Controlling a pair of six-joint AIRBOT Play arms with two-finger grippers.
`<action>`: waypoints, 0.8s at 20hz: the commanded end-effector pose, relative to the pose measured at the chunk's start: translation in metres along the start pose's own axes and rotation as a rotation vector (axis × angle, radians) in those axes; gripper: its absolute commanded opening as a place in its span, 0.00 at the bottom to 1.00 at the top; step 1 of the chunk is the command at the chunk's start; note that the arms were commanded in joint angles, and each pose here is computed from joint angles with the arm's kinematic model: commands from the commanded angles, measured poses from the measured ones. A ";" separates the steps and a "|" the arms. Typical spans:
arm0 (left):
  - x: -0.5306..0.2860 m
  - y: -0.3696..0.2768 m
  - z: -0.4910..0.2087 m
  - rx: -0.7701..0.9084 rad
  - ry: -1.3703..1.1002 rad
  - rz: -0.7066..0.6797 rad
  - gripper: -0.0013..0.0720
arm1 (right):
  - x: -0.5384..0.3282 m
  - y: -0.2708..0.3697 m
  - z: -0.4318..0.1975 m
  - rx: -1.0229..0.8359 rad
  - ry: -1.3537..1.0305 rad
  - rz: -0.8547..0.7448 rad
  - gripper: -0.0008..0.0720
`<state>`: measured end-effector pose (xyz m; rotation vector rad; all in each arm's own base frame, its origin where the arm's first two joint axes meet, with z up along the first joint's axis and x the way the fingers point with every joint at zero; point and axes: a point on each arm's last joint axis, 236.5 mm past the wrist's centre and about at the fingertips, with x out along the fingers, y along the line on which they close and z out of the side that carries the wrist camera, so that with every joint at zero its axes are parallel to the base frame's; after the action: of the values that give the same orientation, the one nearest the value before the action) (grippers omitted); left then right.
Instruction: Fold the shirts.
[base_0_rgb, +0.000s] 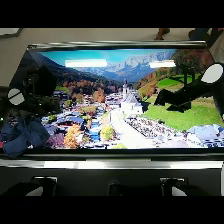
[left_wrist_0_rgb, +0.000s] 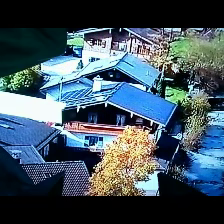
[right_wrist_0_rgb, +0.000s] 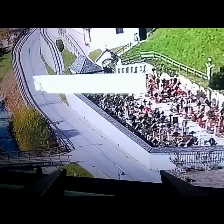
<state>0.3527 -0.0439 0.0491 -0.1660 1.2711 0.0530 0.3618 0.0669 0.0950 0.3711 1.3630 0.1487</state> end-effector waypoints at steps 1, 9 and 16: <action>0.000 0.000 0.000 0.000 -0.001 0.000 0.98 | 0.000 0.000 0.000 0.001 0.001 0.000 0.94; 0.000 0.000 0.000 0.000 -0.001 0.000 0.98 | 0.000 0.000 0.000 0.001 0.001 0.000 0.94; 0.000 -0.002 0.007 -0.019 -0.032 -0.009 0.98 | -0.004 0.006 0.045 0.005 -0.191 0.028 0.94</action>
<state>0.3533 -0.0440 0.0491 -0.1674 1.2685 0.0533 0.3796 0.0660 0.0995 0.3815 1.2853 0.1418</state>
